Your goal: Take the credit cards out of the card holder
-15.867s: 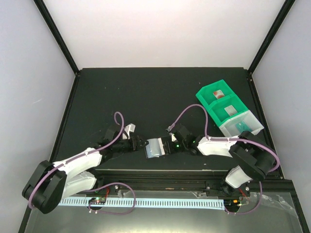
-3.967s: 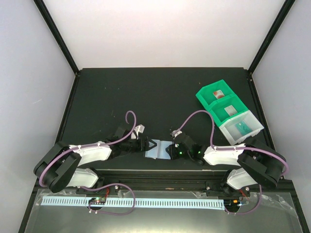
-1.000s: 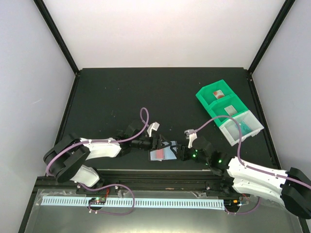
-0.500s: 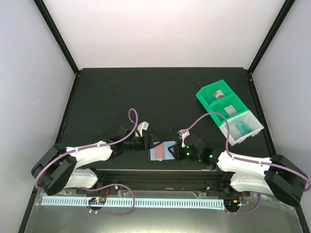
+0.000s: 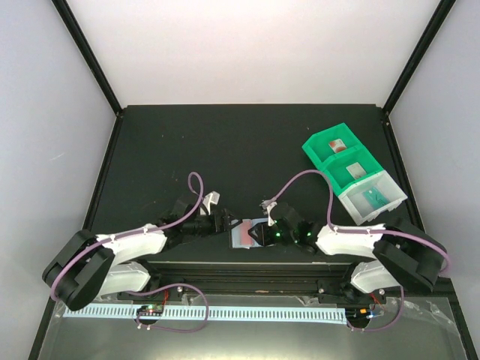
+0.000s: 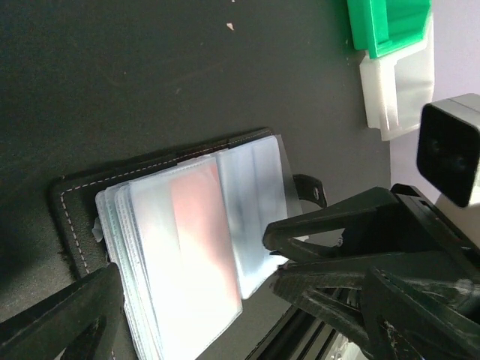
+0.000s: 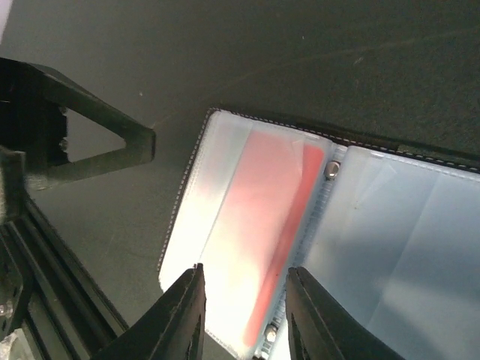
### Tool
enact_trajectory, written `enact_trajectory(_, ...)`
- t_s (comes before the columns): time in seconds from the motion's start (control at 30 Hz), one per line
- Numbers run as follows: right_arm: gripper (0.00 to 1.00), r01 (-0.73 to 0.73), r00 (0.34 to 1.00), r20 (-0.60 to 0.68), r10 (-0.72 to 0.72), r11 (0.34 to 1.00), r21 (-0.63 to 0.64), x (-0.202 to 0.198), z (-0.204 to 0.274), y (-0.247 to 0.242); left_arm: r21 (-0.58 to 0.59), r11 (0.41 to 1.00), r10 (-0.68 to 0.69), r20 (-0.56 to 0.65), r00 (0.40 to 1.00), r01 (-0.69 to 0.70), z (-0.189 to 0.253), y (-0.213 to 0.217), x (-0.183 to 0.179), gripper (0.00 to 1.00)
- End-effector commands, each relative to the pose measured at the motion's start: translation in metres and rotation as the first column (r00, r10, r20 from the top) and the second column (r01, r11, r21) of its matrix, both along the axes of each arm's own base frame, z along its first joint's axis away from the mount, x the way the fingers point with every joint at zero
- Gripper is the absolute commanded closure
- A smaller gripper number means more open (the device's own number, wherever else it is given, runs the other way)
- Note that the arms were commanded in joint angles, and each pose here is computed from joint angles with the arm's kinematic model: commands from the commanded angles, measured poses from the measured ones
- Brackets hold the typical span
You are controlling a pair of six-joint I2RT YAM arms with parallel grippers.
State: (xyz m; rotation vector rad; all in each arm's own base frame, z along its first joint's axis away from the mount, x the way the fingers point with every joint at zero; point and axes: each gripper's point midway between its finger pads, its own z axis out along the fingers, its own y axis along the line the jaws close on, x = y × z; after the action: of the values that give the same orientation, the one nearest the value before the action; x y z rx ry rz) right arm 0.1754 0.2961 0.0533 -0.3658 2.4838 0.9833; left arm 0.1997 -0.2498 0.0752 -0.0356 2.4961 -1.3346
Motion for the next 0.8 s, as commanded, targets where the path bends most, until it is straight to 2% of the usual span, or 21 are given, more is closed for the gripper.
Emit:
enact_trajectory(0.0,0.68,-0.021,1.0,-0.012,0.021,1.0,0.021,0.004,-0.001,0.016,-0.045,0.999,0.003,0.016,1.0,-0.002,0.01,-0.002,0.003,0.12)
enact_trajectory(0.2,0.73,-0.002,1.0,-0.023,0.001,0.999,-0.045,0.005,-0.027,0.008,-0.063,0.998,-0.008,0.008,1.0,0.008,0.01,-0.003,-0.002,0.12)
enact_trajectory(0.47,0.97,0.025,0.999,-0.026,-0.029,0.989,-0.148,0.004,-0.053,-0.011,-0.105,0.994,-0.037,0.021,0.999,0.039,0.017,-0.008,-0.004,0.12)
enact_trajectory(0.77,0.97,0.024,0.999,-0.023,-0.028,0.99,-0.139,0.002,-0.053,-0.013,-0.144,0.985,-0.085,0.046,0.995,0.09,0.023,-0.02,-0.001,0.12)
